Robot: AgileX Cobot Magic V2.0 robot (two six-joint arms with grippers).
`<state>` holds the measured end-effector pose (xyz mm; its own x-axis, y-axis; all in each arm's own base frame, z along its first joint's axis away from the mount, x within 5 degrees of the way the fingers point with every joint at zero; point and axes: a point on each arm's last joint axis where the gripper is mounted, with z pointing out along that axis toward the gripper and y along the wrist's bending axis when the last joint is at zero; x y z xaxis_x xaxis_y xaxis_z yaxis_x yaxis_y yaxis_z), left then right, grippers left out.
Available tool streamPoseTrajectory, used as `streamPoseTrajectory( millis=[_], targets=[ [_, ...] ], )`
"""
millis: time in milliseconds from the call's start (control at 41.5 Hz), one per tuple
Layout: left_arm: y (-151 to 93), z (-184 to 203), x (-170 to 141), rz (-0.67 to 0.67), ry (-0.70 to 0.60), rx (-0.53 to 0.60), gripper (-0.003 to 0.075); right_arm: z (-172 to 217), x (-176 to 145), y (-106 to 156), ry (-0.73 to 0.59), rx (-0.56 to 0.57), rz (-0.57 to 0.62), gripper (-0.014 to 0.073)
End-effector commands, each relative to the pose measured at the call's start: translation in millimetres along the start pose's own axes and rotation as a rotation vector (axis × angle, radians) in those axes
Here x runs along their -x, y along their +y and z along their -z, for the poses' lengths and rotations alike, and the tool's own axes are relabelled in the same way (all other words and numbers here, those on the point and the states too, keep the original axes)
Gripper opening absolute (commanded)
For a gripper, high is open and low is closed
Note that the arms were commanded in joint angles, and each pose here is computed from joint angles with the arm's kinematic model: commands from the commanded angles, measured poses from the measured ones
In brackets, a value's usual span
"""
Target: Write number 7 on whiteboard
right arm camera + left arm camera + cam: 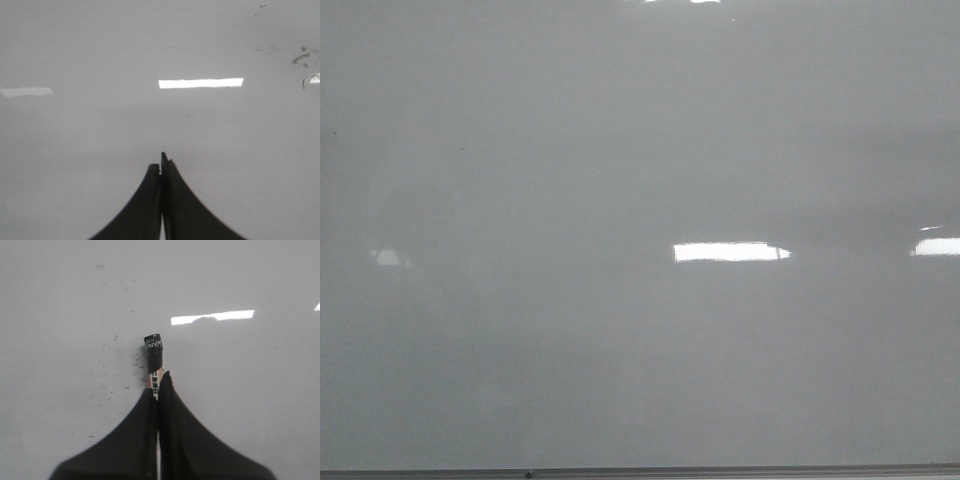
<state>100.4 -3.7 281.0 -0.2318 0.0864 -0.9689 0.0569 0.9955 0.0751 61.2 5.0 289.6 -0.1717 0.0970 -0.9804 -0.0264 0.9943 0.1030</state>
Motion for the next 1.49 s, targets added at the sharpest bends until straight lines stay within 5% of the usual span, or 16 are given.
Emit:
streamPoseTrajectory(
  millis=[0, 120, 193, 434, 675, 843, 1277, 1470],
  targets=[
    [2, 1, 19, 0.01, -0.107, 0.013, 0.0221, 1, 17, 0, -0.086, -0.014, 0.009, 0.0158],
    [2, 0, 17, 0.01, -0.106, 0.014, 0.0571, 1, 17, 0, -0.087, -0.014, 0.009, 0.0437],
    [2, -1, 15, 0.01, -0.114, 0.016, 0.0711, 1, 17, 0, -0.087, -0.014, 0.009, 0.0576],
    [1, -11, 9, 0.013, -0.031, 0.007, 0.0609, 1, 17, 0, -0.087, -0.014, 0.009, 0.0634],
    [1, -70, 4, 0.017, 0.292, -0.025, 0.0597, 1, 17, 0, -0.087, -0.014, 0.009, 0.0634],
    [2, -120, 3, 0.019, 0.397, -0.029, 0.0597, 1, 16, 0, -0.082, -0.011, 0.009, 0.0634],
    [3, -193, -21, 0.017, 0.404, -0.011, 0.0589, 1, 16, 0, -0.08, -0.011, 0.009, 0.0634],
    [3, -196, -23, 0.016, 0.393, -0.008, 0.044, 1, 16, 0, -0.08, -0.011, 0.009, 0.0634]
  ],
)
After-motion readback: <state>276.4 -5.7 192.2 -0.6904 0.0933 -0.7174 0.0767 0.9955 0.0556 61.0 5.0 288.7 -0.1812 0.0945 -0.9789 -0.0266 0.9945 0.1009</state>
